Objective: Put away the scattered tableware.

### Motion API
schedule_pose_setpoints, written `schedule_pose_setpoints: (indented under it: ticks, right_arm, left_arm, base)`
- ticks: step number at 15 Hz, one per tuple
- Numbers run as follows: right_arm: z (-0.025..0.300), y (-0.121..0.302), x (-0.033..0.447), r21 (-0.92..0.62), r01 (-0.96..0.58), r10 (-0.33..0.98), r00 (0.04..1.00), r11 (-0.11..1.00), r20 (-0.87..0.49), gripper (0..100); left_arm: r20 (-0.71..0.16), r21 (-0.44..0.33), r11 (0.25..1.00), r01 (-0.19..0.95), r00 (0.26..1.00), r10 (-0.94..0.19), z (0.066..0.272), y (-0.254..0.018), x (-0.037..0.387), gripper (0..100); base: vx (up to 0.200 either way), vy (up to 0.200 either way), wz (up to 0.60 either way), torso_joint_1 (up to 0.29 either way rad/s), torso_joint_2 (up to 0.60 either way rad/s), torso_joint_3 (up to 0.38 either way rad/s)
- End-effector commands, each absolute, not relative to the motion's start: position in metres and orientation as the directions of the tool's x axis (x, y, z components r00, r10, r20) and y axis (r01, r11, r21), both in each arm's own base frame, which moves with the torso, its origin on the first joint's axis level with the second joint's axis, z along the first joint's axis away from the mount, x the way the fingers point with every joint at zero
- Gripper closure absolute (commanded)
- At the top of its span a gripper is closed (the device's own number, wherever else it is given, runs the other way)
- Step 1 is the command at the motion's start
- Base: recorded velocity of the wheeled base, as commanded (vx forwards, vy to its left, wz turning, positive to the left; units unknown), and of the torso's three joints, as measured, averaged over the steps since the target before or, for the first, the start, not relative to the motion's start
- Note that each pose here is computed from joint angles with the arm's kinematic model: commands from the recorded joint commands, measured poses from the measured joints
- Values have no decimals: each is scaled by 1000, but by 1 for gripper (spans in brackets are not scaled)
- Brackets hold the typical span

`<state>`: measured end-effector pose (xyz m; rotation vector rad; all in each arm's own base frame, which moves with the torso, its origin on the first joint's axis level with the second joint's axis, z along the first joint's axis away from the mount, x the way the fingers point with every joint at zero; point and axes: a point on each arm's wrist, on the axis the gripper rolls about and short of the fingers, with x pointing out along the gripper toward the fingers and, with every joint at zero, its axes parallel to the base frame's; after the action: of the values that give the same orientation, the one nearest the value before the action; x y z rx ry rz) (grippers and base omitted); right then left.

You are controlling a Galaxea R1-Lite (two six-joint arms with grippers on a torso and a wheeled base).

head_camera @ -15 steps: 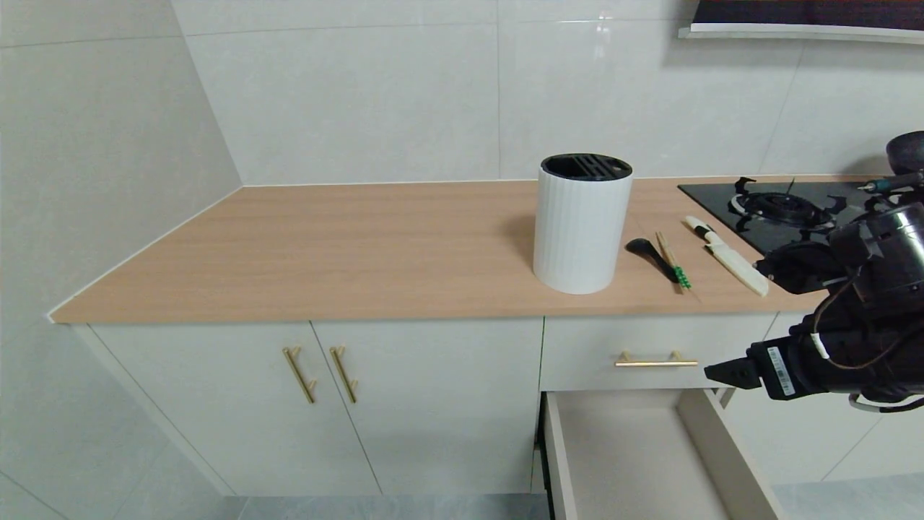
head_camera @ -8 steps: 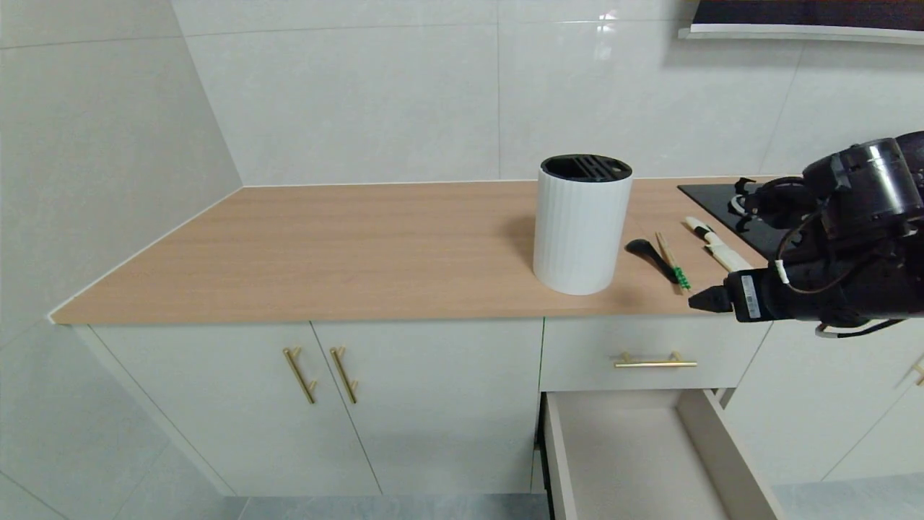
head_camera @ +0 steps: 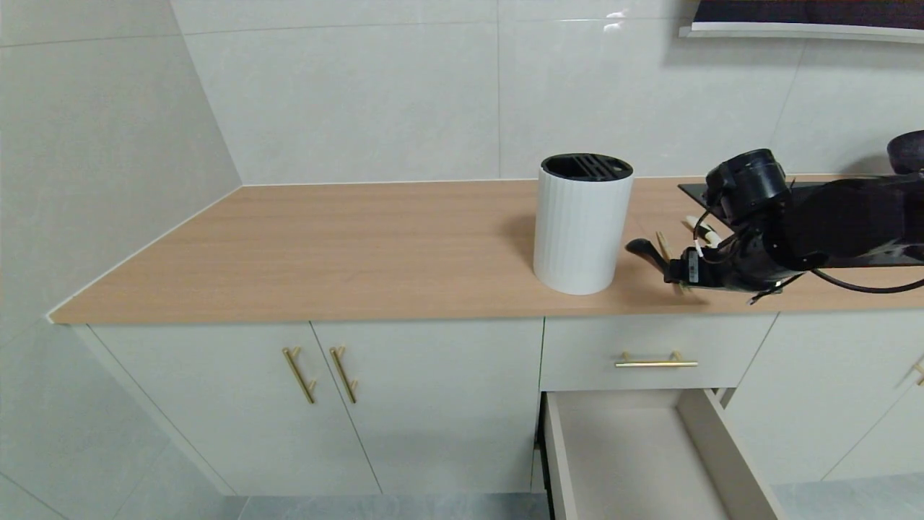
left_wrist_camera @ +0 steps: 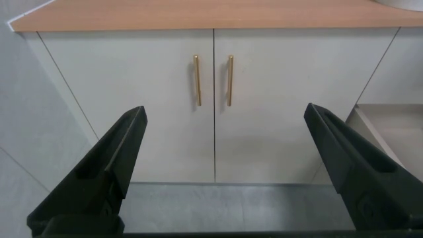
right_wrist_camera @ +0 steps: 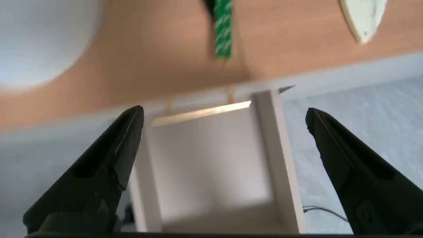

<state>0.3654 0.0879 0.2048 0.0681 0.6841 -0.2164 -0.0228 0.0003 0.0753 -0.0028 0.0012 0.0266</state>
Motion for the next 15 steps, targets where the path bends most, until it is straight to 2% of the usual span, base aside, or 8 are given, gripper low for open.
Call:
schedule_pose_setpoints:
  ticks: [1,7,15]
  right_arm:
    - [176,85,387,-30,245,-204,728,969,-655,0]
    - [159,83,407,-10,259,-209,756,966,-620,0]
    - [158,83,417,16,265,-206,785,964,-584,0]
  left_arm:
    - [-2,-3,1000,-28,1000,28,75,0,-23,0]
    - [-2,-3,1000,-28,1000,28,75,0,-23,0]
    - [-2,-3,1000,-28,1000,28,75,0,-23,0]
  base:
    - [0,0,0,0,0,0]
    - [0,0,0,0,0,0]
    - [0,0,0,0,0,0]
